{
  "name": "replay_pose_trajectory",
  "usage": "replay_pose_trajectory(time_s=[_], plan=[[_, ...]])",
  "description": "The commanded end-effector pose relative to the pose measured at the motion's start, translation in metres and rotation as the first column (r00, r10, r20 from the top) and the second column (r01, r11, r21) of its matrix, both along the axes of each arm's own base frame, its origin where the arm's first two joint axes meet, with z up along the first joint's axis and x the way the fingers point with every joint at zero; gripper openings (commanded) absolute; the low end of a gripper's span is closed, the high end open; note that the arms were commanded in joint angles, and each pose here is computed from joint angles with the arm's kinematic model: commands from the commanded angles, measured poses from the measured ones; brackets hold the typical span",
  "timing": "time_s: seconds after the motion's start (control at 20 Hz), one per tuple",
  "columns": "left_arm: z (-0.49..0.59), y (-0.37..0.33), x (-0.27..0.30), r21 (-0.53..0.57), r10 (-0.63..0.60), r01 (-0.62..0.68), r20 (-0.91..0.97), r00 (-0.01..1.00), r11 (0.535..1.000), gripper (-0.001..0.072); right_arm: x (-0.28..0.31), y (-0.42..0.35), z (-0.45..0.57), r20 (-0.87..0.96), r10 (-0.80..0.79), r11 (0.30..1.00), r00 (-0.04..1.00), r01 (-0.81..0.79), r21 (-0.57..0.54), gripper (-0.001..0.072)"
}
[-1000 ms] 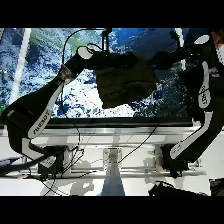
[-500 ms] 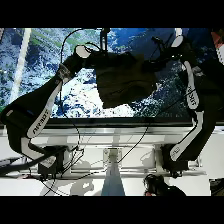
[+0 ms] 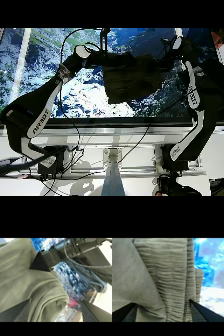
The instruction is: Fold the clothes and pants, and hang the long-sleeved shirts on hangers.
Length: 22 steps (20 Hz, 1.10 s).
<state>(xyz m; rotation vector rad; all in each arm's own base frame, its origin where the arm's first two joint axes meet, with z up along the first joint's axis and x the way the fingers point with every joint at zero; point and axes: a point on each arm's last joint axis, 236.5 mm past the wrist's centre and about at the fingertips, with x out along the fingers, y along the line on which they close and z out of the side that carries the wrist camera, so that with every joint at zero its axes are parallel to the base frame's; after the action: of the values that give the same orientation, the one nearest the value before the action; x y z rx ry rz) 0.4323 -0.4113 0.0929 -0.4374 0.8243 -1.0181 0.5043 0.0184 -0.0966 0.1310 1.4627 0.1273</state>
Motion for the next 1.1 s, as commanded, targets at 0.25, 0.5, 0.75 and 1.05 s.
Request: replay_pose_trajectory(time_s=[0.25,0.5,0.75,1.05], plan=[[0.0,0.0,0.0,0.001,0.0,0.0,0.001,1.0,1.0,0.0697,0.022,-0.028,0.02,0.095,0.06,0.995,0.994,-0.053,-0.08,0.07],[0.0,0.0,0.0,0.001,0.0,0.0,0.001,1.0,1.0,0.0697,0.028,-0.03,0.034,0.112,0.064,0.995,0.992,-0.054,-0.087,0.07],[0.0,0.0,0.0,0.0,0.0,0.0,0.0,1.0,1.0,0.0697,0.025,-0.046,0.026,0.09,-0.015,0.997,0.996,0.021,-0.075,0.0689],[0.0,0.0,0.0,0.0,0.0,0.0,0.0,1.0,1.0,0.0697,-0.005,-0.016,0.01,-0.148,-0.157,0.894,0.976,0.204,0.399,0.0686]])
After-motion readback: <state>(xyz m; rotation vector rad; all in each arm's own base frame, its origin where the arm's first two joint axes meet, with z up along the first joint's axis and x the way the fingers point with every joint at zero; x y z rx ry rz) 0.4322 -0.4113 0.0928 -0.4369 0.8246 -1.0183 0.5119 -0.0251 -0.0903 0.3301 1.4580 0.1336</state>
